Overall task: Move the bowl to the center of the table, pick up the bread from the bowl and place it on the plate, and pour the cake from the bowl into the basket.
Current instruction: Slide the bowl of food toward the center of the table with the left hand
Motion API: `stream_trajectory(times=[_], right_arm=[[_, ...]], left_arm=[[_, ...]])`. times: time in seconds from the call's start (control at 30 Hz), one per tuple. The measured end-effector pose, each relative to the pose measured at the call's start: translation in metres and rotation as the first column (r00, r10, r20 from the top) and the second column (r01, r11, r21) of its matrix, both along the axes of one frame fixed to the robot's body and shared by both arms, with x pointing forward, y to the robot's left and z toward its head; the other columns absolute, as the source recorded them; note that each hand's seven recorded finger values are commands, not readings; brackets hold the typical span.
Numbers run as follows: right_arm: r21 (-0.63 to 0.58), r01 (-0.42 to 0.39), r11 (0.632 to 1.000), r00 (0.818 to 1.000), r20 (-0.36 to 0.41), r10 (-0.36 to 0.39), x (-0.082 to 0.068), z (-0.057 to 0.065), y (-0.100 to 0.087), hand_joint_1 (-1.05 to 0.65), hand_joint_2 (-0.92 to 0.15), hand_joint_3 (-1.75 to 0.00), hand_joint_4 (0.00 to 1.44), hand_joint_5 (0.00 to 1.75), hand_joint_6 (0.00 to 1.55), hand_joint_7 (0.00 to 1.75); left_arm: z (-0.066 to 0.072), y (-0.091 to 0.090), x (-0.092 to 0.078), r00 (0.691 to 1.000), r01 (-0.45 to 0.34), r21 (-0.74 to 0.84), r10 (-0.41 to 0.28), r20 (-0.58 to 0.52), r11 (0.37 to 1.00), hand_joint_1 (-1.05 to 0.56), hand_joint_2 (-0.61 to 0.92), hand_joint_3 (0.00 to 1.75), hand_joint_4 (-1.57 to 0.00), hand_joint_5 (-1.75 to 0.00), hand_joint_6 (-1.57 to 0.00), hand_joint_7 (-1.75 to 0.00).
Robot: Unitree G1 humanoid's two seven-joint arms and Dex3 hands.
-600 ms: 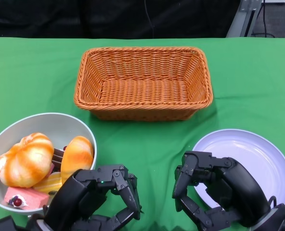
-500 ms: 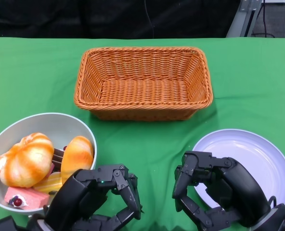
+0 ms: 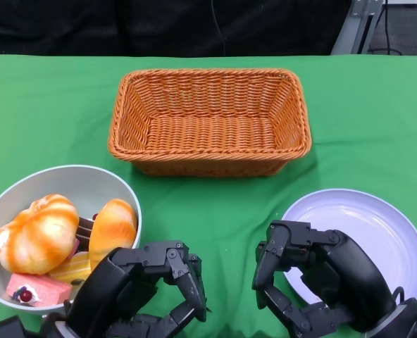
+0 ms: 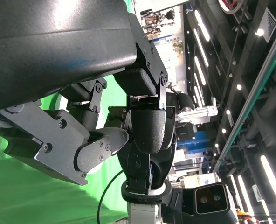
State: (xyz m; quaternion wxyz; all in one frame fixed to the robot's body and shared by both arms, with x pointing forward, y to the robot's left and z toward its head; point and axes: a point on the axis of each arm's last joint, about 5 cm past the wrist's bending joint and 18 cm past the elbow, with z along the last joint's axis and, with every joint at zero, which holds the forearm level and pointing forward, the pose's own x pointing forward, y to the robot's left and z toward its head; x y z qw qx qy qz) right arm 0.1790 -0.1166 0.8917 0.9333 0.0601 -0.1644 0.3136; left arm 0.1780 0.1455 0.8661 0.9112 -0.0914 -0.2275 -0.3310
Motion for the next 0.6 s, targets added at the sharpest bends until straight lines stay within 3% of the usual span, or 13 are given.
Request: stream_trajectory(times=[0.37,0.5,0.53,0.6], right_arm=[[-0.001,-0.004,1.0,1.0,-0.006,0.004,0.0,-0.001,0.0,-0.07,-0.39,-1.25,0.76,1.67,0.73,1.38],[-0.001,-0.006,1.0,1.0,-0.015,0.006,0.0,-0.003,0.0,-0.06,-0.4,-1.24,0.77,1.67,0.73,1.37],[-0.001,-0.006,1.0,1.0,-0.016,0.006,0.0,-0.003,0.0,-0.06,-0.41,-1.22,0.77,1.67,0.73,1.36],[-0.001,-0.006,1.0,1.0,-0.016,0.006,0.0,-0.003,0.0,-0.06,-0.42,-1.21,0.77,1.67,0.73,1.36]], left_arm=[[0.0,0.0,0.0,1.0,-0.005,-0.003,0.005,0.002,1.0,-0.07,0.52,1.12,-0.74,-1.59,-0.78,-1.27],[0.008,0.007,0.001,0.998,-0.06,-0.005,0.06,0.037,0.998,-0.12,0.65,0.83,-0.78,-1.45,-0.84,-1.13],[0.011,0.01,0.002,0.995,-0.08,-0.008,0.081,0.05,0.997,-0.25,0.77,0.55,-0.76,-1.37,-0.85,-0.97],[0.016,0.015,0.003,0.991,-0.111,-0.006,0.111,0.078,0.994,-0.38,0.88,0.26,-0.76,-1.2,-0.89,-0.66]])
